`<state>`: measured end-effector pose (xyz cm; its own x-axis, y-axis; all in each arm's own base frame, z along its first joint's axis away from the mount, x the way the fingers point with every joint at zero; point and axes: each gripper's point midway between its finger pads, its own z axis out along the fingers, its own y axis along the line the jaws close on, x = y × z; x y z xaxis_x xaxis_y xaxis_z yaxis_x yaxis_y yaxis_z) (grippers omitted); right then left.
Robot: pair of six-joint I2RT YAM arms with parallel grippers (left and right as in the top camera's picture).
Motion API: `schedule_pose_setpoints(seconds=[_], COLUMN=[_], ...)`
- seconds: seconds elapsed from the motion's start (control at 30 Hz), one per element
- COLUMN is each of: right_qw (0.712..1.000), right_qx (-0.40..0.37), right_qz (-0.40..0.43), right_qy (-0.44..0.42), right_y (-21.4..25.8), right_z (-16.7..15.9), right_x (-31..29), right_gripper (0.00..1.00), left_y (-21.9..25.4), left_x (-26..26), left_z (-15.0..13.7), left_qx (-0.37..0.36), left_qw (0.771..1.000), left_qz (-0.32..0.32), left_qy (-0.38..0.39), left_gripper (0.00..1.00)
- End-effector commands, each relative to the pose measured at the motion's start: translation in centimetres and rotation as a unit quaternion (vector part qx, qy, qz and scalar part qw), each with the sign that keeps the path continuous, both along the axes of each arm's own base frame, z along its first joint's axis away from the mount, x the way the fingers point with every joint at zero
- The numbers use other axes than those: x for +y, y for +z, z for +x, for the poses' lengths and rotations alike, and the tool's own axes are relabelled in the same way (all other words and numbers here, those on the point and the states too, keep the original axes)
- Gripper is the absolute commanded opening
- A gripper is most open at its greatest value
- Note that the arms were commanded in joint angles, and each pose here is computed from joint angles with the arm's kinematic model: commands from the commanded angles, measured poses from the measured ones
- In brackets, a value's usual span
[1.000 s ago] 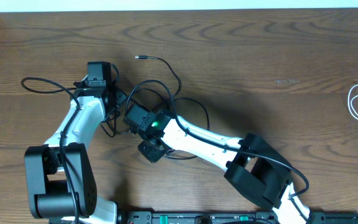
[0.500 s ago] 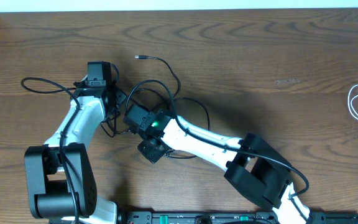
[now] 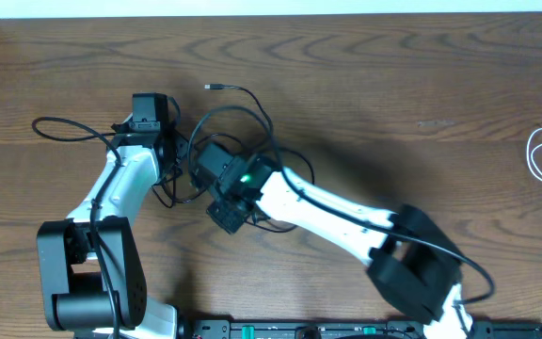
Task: Untangle cables
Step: 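Pull the black cable strand up and right with the right gripper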
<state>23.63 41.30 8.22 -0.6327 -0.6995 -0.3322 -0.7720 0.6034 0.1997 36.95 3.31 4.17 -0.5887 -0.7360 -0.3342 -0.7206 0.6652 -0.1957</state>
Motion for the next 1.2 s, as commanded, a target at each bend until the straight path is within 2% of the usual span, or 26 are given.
schedule_pose_setpoints(seconds=[0.0, 0.3, 0.53, 0.63, 0.8, 0.97, 1.17], right_qw=[0.996, 0.959, 0.91, 0.88, 0.805, 0.706, 0.585], right_qx=[-0.065, -0.237, -0.366, -0.416, -0.499, -0.558, -0.582], right_qz=[0.066, 0.138, 0.133, 0.114, 0.054, -0.019, -0.097], right_qy=[0.017, -0.064, -0.145, -0.2, -0.317, -0.435, -0.557], right_y=[6.5, 18.4, 26.6, 29.4, 33.7, 37.3, 39.7], right_z=[1.7, 6.1, 7.6, 8.2, 8.8, 7.7, 6.3], right_x=[0.8, -1.9, -7.7, -11.0, -17.9, -25.3, -33.3], right_gripper=[0.01, 0.01, 0.01, 0.01, 0.01, 0.01, 0.01], left_y=[0.4, 0.4, 0.4, 0.4, 0.4, 0.4, 0.4], left_x=[0.1, 0.1, 0.1, 0.1, 0.1, 0.1, 0.1], left_z=[0.2, 0.2, 0.3, 0.3, 0.2, 0.3, 0.2], left_qx=[-0.005, -0.005, -0.005, -0.005, -0.005, -0.005, -0.005], left_qw=[1.0, 1.0, 1.0, 1.0, 1.0, 1.0, 1.0], left_qz=[0.0, 0.0, 0.001, 0.001, 0.0, 0.001, 0.0], left_qy=[0.003, 0.003, 0.003, 0.003, 0.003, 0.003, 0.003], left_gripper=[0.65, 0.65, 0.65, 0.65, 0.65, 0.65, 0.65])
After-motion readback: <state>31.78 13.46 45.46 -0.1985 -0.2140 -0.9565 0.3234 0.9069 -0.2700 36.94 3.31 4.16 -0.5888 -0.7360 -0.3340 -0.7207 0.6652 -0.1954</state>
